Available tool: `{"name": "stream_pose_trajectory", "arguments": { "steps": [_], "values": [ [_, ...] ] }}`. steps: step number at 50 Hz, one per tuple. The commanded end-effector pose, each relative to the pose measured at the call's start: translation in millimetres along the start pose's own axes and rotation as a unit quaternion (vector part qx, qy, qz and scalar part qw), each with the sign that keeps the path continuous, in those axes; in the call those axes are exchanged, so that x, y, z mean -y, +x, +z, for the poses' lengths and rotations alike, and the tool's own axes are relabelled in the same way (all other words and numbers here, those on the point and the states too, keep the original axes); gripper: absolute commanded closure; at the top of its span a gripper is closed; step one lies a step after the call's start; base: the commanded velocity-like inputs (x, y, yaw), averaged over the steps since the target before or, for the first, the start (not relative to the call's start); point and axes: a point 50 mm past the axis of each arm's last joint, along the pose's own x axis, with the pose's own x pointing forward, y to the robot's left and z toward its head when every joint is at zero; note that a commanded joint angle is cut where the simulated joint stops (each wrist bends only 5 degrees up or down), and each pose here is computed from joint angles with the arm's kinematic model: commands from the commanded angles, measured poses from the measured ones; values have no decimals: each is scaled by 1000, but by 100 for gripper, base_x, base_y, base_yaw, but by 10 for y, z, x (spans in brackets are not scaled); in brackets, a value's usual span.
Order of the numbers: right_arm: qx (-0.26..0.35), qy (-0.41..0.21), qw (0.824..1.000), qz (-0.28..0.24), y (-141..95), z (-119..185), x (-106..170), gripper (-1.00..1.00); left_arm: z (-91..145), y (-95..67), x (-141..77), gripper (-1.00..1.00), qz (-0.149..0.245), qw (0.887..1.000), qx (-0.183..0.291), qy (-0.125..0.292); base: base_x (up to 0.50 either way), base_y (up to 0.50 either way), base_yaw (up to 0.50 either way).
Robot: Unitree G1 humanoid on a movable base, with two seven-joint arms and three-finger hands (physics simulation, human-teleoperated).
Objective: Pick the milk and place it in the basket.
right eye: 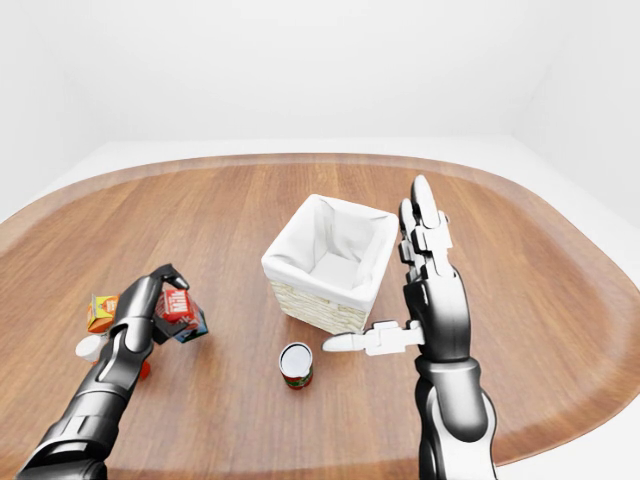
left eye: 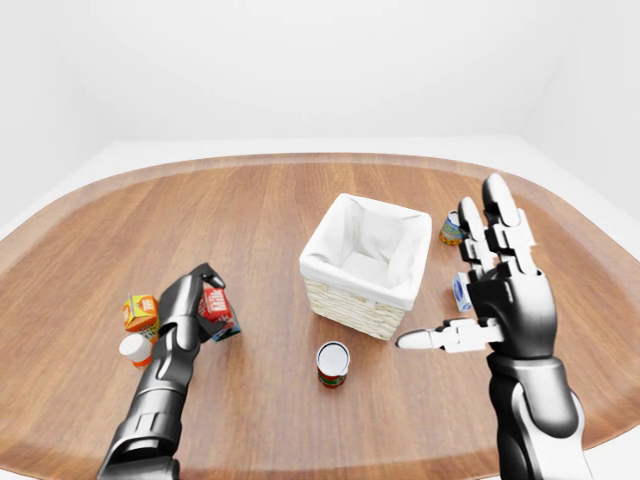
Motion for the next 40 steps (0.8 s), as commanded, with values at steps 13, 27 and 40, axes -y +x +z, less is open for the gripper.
{"name": "stream_pose_trajectory", "arguments": {
  "steps": [13, 27, 40],
  "values": [
    [-2, -1, 1000, 0, 0, -8, -2, -100, 676, 184, -657, 100, 78, 989, 128, -5, 0, 0, 0],
    [-3, -2, 1000, 0, 1, -14, 1, -100, 1131, 162, -1079, 100, 105, 972, 210, 8, 0, 0, 0],
    [-2, -3, 1000, 0, -1, -8, 1, -100, 1425, 217, -1366, 100, 123, 961, 246, 6, 0, 0, 0]
  ]
}}
